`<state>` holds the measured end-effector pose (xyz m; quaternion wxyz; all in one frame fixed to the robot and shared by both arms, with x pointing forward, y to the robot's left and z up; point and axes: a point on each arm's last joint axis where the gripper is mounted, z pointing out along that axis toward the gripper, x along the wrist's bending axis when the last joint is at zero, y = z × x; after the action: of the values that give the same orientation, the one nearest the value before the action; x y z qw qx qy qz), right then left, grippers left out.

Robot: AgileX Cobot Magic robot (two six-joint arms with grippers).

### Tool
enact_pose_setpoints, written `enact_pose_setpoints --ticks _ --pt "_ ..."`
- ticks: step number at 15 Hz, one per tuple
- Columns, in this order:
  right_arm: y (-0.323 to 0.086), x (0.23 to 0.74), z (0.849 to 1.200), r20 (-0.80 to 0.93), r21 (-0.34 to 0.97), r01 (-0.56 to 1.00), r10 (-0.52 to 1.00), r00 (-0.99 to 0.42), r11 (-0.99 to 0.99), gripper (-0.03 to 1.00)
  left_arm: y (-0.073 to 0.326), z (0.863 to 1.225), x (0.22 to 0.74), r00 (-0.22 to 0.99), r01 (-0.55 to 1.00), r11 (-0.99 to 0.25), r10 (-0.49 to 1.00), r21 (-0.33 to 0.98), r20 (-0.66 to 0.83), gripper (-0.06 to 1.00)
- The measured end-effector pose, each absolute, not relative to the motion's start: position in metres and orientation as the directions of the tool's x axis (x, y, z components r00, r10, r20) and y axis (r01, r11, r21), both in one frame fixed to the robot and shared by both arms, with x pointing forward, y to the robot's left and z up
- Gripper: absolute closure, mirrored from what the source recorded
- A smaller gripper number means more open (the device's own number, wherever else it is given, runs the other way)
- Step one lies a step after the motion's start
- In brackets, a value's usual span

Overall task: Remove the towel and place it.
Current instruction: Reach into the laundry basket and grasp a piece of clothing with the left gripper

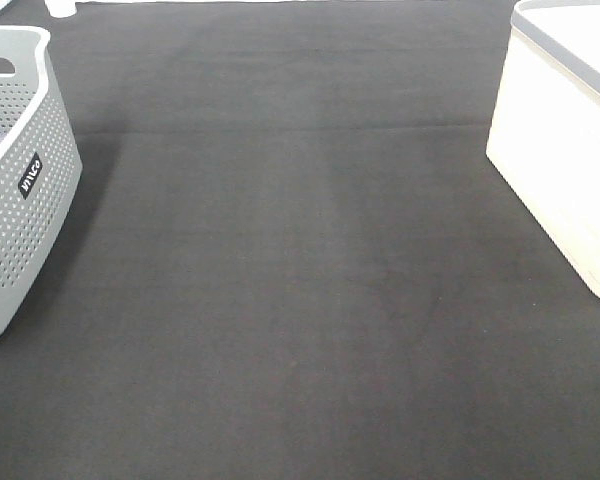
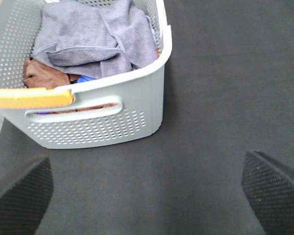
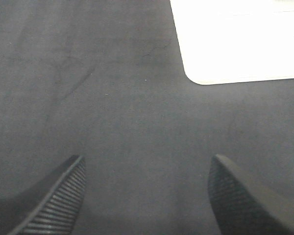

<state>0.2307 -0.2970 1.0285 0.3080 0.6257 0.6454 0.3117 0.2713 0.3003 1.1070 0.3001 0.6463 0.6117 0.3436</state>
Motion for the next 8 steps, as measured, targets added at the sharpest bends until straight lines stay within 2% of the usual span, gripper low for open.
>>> enact_pose_setpoints --ticks 2,5,8 --pt "-0.297 0.231 1.029 -0.007 0.788 0.616 1.0 -0.027 0.023 0.28 0.303 1.141 0.3 0.048 0.641 -0.1 0.995 0.761 0.09 -0.04" --pt "-0.297 0.231 1.029 -0.007 0.788 0.616 1.0 -0.027 0.023 0.28 0.312 1.201 0.361 0.144 0.675 -0.269 0.961 0.687 0.235 -0.04" --pt "-0.297 0.231 1.029 -0.007 0.788 0.616 1.0 -0.027 0.023 0.28 0.321 1.222 0.438 0.254 0.685 -0.409 0.91 0.603 0.328 -0.04"
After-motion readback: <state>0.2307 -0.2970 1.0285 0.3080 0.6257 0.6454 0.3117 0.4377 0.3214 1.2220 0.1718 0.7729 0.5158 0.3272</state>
